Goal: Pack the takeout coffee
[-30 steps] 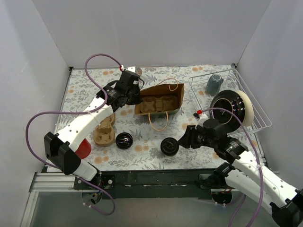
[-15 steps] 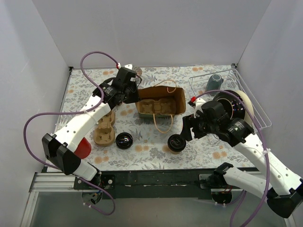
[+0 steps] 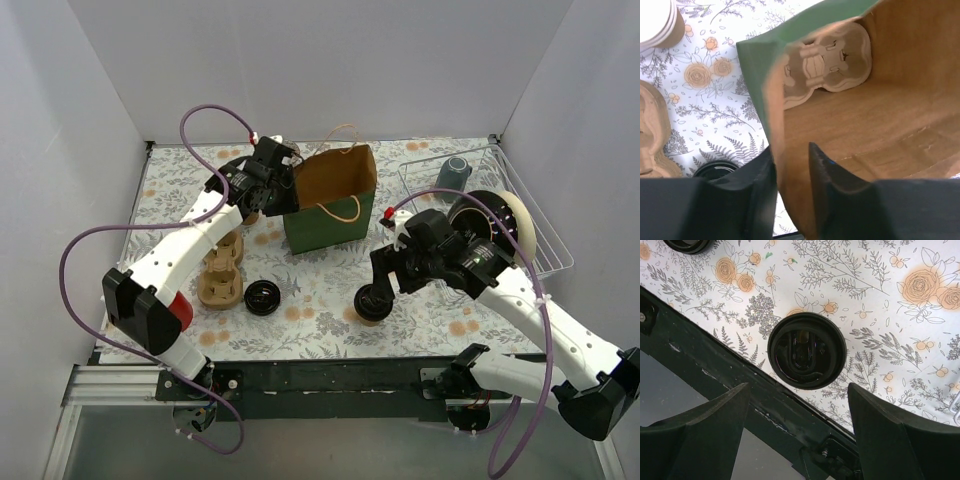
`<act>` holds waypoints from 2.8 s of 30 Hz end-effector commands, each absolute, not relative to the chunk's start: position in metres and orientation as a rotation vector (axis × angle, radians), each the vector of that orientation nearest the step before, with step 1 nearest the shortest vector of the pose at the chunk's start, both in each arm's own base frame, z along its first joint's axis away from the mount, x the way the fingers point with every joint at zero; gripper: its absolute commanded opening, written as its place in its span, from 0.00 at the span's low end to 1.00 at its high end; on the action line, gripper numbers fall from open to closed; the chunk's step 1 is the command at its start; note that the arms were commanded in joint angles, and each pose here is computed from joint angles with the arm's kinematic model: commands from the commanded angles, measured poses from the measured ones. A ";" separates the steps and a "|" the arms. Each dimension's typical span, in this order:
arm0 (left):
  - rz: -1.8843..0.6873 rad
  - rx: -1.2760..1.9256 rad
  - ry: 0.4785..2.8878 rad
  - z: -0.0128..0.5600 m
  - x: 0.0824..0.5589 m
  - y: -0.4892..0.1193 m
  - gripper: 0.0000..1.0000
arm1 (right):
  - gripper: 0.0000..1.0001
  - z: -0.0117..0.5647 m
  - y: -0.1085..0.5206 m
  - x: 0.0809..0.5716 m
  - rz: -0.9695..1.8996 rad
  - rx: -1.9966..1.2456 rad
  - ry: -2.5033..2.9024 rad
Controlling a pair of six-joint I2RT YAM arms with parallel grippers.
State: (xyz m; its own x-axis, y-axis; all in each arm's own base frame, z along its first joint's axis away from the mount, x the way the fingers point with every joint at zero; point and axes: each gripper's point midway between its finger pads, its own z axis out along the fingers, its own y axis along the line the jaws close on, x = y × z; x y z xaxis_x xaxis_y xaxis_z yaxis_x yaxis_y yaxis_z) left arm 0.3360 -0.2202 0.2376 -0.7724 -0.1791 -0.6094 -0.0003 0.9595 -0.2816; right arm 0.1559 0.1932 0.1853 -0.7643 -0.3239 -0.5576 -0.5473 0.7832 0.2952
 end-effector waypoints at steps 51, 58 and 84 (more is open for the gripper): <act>-0.402 0.736 1.781 0.357 0.449 -0.233 0.67 | 0.82 0.198 0.209 0.151 0.634 -0.948 2.354; -0.379 0.865 1.824 0.332 0.443 -0.224 0.65 | 0.82 0.197 0.212 0.153 0.639 -0.957 2.341; -0.486 0.987 1.839 0.304 0.421 -0.225 0.00 | 0.87 0.178 0.199 0.152 0.561 -0.980 2.376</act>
